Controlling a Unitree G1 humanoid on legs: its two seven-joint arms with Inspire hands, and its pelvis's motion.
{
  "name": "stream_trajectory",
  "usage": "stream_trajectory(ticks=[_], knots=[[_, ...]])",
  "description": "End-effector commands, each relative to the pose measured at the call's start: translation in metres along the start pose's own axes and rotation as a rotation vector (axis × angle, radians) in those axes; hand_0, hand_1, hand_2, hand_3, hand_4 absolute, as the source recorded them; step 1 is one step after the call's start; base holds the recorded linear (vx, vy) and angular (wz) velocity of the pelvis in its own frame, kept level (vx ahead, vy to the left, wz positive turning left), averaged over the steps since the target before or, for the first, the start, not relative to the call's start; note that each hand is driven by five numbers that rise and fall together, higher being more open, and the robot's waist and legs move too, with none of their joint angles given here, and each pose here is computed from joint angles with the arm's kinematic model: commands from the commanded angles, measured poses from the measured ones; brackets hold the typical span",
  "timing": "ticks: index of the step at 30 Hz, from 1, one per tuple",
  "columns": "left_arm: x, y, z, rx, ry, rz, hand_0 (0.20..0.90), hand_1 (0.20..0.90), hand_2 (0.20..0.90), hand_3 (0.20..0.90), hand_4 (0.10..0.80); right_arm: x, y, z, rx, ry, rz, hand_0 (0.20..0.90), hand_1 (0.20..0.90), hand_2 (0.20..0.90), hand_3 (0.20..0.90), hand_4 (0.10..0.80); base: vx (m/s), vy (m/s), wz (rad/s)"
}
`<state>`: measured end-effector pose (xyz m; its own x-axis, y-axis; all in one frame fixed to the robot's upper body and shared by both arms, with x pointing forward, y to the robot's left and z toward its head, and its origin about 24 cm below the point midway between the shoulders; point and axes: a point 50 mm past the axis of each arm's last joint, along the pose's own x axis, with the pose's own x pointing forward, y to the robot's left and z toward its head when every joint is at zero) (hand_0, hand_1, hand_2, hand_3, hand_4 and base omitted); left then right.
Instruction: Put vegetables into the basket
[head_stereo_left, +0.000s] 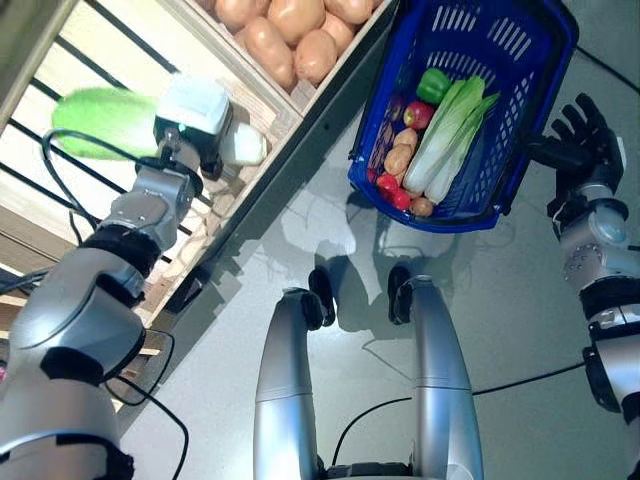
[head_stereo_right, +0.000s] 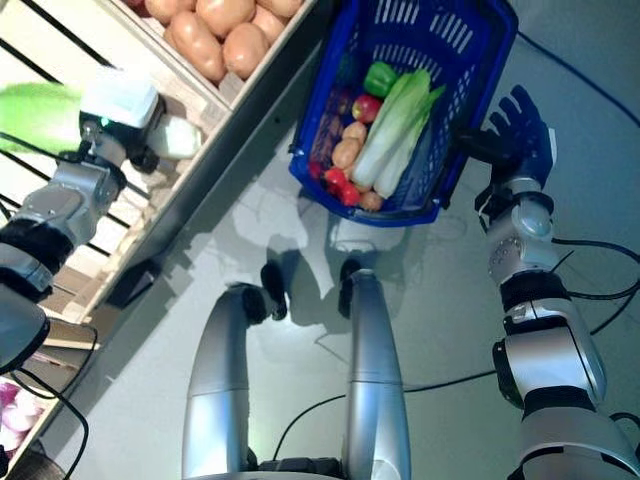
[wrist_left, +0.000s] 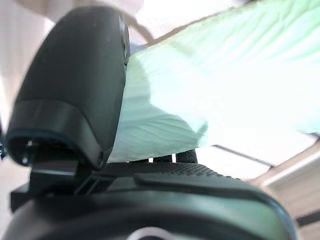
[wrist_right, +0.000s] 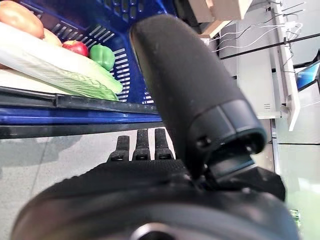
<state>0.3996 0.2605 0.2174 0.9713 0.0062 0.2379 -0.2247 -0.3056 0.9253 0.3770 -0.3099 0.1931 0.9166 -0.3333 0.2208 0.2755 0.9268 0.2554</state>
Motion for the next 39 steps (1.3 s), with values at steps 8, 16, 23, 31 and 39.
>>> stream_trajectory(ticks=[8, 16, 23, 31, 39], knots=[[-0.010, 0.006, -0.043, -0.397, 0.166, 0.105, 0.300, 0.300, 0.300, 0.300, 0.400, -0.003, 0.010, 0.014, 0.030, -0.138, 0.110, 0.900, 0.900, 0.900, 0.900, 0.800, 0.007, 0.003, 0.02], [-0.053, -0.058, -0.030, -0.858, 0.194, 0.042, 0.300, 0.300, 0.300, 0.300, 0.400, -0.039, 0.025, -0.030, 0.045, -0.059, 0.277, 0.900, 0.900, 0.900, 0.900, 0.800, 0.068, 0.011, 0.05], [-0.087, -0.088, -0.018, -1.031, 0.208, 0.031, 0.300, 0.300, 0.300, 0.300, 0.400, -0.067, 0.026, -0.057, 0.033, 0.025, 0.363, 0.900, 0.900, 0.900, 0.900, 0.800, 0.072, 0.009, 0.05], [-0.118, -0.106, -0.009, -1.491, 0.272, 0.023, 0.300, 0.300, 0.300, 0.300, 0.400, -0.108, 0.030, -0.092, -0.016, 0.201, 0.569, 0.900, 0.900, 0.900, 0.900, 0.800, 0.117, -0.008, 0.03], [-0.115, -0.095, -0.005, -1.663, 0.222, 0.072, 0.300, 0.300, 0.300, 0.300, 0.400, -0.125, 0.052, -0.100, 0.018, 0.371, 0.804, 0.900, 0.900, 0.900, 0.900, 0.800, 0.094, -0.010, 0.04]])
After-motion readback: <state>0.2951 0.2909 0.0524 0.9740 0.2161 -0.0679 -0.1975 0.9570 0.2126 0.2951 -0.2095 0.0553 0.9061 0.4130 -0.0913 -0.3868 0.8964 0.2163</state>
